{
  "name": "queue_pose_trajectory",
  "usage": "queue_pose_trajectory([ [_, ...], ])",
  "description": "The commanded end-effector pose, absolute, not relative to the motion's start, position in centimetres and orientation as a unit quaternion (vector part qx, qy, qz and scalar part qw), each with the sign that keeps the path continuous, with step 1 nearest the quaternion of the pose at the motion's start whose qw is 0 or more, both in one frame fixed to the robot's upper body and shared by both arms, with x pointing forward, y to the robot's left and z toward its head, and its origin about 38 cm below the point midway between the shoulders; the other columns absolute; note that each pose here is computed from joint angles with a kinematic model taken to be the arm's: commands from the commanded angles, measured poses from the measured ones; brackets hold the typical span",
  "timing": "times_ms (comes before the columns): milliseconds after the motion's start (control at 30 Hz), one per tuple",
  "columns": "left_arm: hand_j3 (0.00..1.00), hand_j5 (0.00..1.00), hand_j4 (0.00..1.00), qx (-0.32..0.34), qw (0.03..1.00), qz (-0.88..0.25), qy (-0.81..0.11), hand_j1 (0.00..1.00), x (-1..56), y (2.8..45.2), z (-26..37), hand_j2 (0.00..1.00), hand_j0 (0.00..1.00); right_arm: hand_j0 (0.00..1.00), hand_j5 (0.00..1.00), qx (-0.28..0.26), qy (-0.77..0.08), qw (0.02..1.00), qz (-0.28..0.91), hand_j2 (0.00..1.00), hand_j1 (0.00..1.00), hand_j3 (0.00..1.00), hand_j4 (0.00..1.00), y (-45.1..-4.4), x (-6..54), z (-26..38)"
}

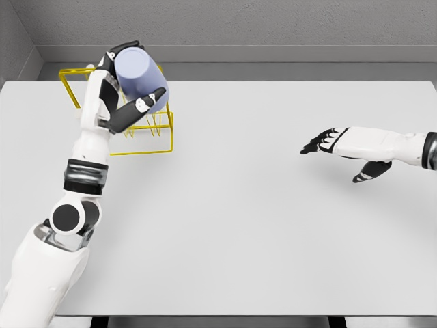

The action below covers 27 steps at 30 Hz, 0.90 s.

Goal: Place the cup on the cup holder with both arms

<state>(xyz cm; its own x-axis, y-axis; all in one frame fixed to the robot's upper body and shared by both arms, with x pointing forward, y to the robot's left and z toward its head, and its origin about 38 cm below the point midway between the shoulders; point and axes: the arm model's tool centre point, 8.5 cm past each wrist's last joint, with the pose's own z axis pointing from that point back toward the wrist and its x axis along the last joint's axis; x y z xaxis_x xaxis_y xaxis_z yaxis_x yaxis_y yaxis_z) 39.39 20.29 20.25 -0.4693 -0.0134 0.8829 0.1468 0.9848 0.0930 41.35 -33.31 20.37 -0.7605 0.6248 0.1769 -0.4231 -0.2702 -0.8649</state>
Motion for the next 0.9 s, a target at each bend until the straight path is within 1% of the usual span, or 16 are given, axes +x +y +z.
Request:
queue_pose_trajectory([
  [0,0.67,0.67,0.67,-0.036,0.518,-0.080,-0.851,0.67,39.52,20.33,20.05,0.67,0.67,1.00,1.00,-0.099,-0.507,0.333,0.789,1.00,1.00,1.00,1.00,-33.32,41.36,20.42],
  [567,0.67,0.67,0.67,-0.028,0.543,-0.083,-0.835,0.67,40.21,20.36,19.75,0.67,0.67,1.00,1.00,-0.099,-0.507,0.333,0.789,1.00,1.00,1.00,1.00,-33.32,41.36,20.42],
  [633,0.67,0.67,0.67,-0.021,0.547,-0.079,-0.833,0.67,40.36,20.94,19.81,0.67,0.67,1.00,1.00,-0.099,-0.507,0.333,0.789,1.00,1.00,1.00,1.00,-33.32,41.36,20.42],
  [867,0.67,0.67,0.67,-0.028,0.554,-0.074,-0.829,0.67,40.34,20.59,19.59,0.67,0.67,1.00,1.00,-0.098,-0.506,0.334,0.789,1.00,1.00,1.00,1.00,-33.34,41.36,20.35],
])
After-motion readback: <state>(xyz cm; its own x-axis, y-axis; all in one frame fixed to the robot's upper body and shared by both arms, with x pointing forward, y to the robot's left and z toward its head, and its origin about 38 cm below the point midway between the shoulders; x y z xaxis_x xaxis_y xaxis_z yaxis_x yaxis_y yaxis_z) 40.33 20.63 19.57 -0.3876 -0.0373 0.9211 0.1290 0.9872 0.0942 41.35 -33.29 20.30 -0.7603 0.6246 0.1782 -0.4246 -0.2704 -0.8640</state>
